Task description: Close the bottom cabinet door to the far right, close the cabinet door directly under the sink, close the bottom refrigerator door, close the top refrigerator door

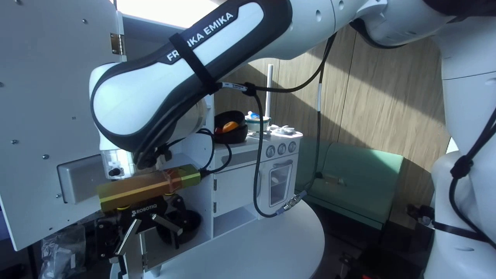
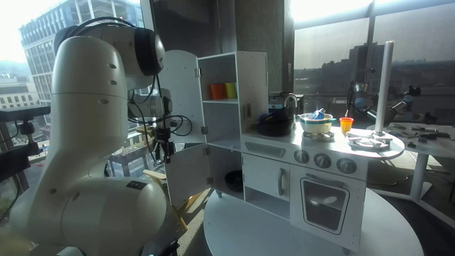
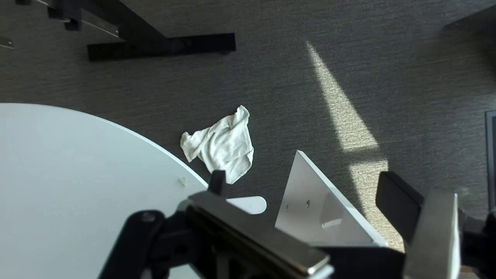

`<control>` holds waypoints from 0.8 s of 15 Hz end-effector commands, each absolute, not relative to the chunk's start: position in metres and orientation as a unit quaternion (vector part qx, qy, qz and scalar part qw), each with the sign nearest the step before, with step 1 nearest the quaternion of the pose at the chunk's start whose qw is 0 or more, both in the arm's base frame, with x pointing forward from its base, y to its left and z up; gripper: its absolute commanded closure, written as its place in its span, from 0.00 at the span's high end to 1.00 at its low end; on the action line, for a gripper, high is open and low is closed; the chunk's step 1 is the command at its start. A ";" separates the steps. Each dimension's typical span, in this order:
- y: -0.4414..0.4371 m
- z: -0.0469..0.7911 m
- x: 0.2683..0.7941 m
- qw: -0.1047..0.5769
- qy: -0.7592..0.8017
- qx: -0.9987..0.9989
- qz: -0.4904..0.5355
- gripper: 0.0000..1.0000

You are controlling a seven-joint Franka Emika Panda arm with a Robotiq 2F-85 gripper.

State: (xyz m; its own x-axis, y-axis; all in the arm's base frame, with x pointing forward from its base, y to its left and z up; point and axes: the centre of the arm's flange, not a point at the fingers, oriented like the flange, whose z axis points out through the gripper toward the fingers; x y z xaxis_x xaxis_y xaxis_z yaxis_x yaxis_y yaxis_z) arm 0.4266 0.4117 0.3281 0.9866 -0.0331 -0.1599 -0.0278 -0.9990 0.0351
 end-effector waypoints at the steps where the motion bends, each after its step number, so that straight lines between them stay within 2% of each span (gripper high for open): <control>1: 0.381 0.327 0.428 0.051 -0.014 0.996 -0.076 1.00; 4: 0.382 0.338 0.439 0.054 -0.007 0.997 -0.048 1.00; 8: 0.399 0.384 0.446 0.106 0.033 0.994 0.005 1.00; 12: 0.432 0.405 0.460 0.010 0.052 0.995 0.088 1.00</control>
State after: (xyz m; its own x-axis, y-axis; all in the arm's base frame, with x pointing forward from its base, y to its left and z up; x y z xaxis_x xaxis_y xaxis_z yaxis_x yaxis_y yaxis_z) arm 0.4494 0.4122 0.3930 0.9929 0.0951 0.0713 0.0852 -0.9877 0.1313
